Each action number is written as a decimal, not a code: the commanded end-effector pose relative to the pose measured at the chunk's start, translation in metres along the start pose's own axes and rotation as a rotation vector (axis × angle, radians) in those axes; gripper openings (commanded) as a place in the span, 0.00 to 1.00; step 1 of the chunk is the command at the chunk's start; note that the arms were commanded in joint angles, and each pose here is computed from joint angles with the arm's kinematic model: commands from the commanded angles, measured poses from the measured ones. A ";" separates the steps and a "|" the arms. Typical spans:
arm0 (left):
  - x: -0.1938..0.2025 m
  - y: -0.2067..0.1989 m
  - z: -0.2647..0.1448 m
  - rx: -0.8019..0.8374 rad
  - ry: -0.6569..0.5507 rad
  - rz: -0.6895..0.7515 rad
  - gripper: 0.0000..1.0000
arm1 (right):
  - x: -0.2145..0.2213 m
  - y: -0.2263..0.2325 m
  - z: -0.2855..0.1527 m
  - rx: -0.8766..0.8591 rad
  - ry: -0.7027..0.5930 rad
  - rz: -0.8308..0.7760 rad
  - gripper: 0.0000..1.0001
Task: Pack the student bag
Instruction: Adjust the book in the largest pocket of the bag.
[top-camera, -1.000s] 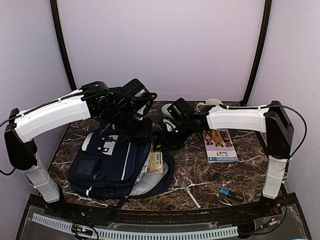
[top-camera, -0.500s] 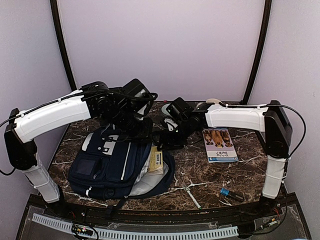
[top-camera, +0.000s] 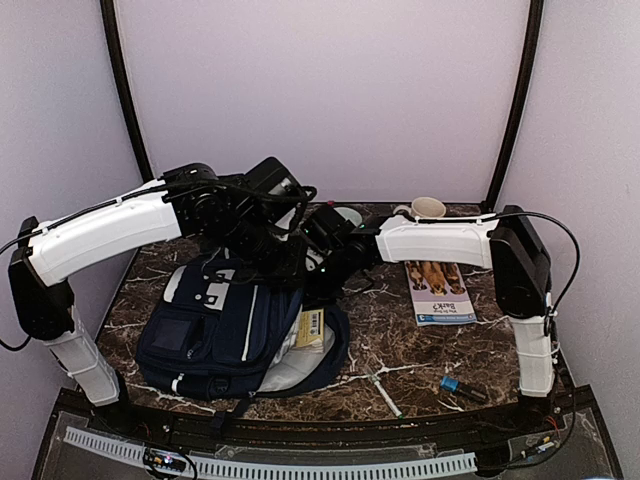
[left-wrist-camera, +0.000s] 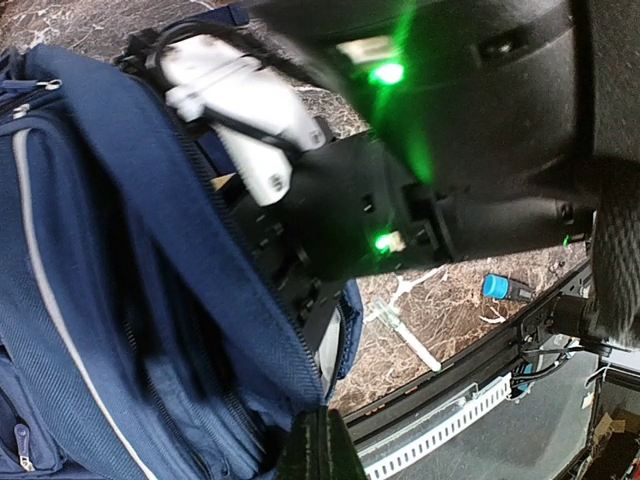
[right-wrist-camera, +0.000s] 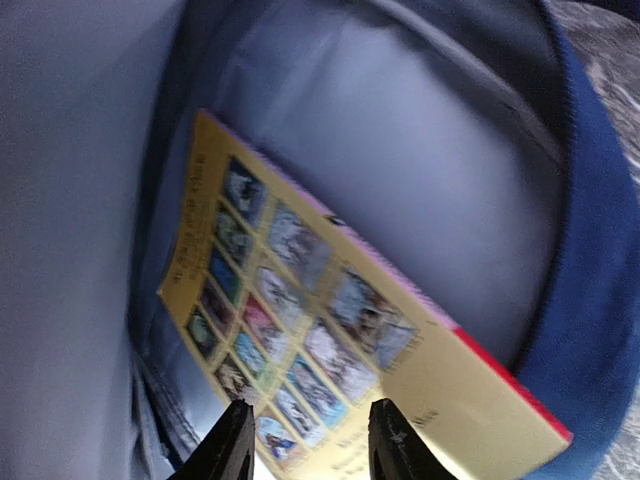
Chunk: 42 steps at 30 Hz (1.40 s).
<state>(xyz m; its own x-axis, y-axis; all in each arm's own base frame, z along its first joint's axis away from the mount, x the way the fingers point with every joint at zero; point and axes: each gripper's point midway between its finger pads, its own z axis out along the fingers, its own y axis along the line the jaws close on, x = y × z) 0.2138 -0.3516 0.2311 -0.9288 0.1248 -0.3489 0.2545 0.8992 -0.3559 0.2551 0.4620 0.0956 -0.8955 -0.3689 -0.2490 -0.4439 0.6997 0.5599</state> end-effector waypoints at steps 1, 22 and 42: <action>-0.009 -0.017 -0.016 0.085 -0.058 0.021 0.00 | 0.000 0.031 0.001 -0.074 0.002 -0.044 0.39; -0.010 -0.019 -0.020 0.119 -0.085 0.017 0.00 | -0.004 -0.031 -0.033 0.221 -0.083 -0.019 0.44; -0.013 -0.023 -0.023 0.127 -0.094 0.024 0.00 | 0.012 -0.042 -0.009 0.235 -0.029 -0.029 0.60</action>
<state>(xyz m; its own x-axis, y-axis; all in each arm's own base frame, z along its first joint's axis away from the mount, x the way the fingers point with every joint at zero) 0.2158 -0.3566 0.2277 -0.9223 0.1165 -0.3685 0.2633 0.8875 -0.3783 0.2658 0.4136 0.0856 -0.8853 -0.3638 -0.2897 -0.4503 0.8262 0.3385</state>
